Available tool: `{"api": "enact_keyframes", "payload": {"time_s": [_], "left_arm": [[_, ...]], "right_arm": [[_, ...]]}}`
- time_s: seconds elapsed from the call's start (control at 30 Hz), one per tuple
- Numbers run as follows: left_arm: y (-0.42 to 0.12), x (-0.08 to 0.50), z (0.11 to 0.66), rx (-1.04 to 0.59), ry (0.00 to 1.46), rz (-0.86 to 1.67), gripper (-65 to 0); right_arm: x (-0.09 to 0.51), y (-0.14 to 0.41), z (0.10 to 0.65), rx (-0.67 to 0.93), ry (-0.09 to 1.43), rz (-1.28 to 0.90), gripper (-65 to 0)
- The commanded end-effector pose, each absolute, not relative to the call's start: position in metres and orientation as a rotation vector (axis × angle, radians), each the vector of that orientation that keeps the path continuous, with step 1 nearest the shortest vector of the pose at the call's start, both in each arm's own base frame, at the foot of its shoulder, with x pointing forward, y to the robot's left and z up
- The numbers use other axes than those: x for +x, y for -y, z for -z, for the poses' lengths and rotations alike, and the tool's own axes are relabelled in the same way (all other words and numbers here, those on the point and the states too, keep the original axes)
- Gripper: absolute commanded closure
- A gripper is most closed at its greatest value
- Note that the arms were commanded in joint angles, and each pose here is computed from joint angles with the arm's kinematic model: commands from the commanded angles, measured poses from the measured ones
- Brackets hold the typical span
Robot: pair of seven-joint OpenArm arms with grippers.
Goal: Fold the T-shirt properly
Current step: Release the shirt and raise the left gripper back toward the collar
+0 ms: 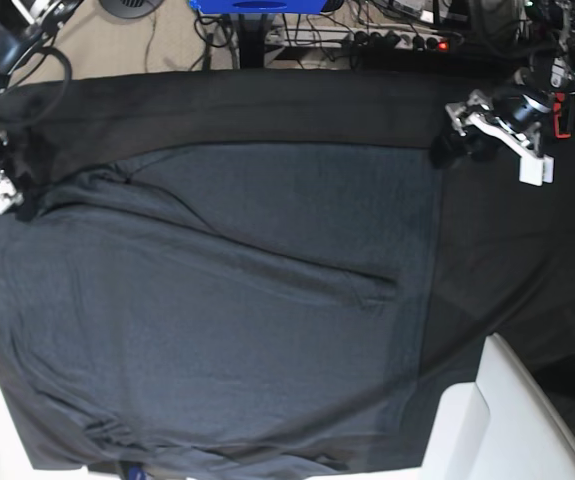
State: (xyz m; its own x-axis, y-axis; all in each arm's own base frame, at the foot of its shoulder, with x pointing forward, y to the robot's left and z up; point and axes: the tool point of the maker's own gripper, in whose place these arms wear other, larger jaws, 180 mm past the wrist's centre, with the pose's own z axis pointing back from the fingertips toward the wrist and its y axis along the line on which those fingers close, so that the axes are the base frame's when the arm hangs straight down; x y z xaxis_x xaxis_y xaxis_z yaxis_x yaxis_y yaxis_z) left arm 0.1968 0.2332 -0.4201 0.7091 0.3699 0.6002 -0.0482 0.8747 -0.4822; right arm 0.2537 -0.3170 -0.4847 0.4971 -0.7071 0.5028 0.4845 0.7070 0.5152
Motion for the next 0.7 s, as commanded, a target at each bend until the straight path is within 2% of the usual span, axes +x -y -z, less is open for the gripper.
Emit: {"api": "enact_keyframes", "payload": {"time_s": [0.0,0.4,0.47,0.57,0.67], "left_arm": [[-0.231,0.199,0.413,-0.483,0.782,-0.221,-55.5],[-0.215,0.175,0.445,-0.527,0.717,-0.339,-55.3],[-0.218,0.173,0.445,-0.521,0.724,-0.358,-55.3],[-0.233,0.169,0.442,-0.493,0.758,-0.429,-55.6],[-0.25,0.165,0.439,-0.458,0.778,-0.466,-55.6]], "right_arm": [[0.259,0.322,0.483,0.318,0.759,0.742,-50.3],[0.273,0.324,0.496,0.362,0.748,0.793,-50.0],[0.272,0.328,0.495,0.357,0.747,0.793,-46.7],[0.273,0.326,0.496,0.359,0.744,0.79,-36.3],[0.264,0.326,0.501,0.353,0.722,0.802,-35.0]]}}
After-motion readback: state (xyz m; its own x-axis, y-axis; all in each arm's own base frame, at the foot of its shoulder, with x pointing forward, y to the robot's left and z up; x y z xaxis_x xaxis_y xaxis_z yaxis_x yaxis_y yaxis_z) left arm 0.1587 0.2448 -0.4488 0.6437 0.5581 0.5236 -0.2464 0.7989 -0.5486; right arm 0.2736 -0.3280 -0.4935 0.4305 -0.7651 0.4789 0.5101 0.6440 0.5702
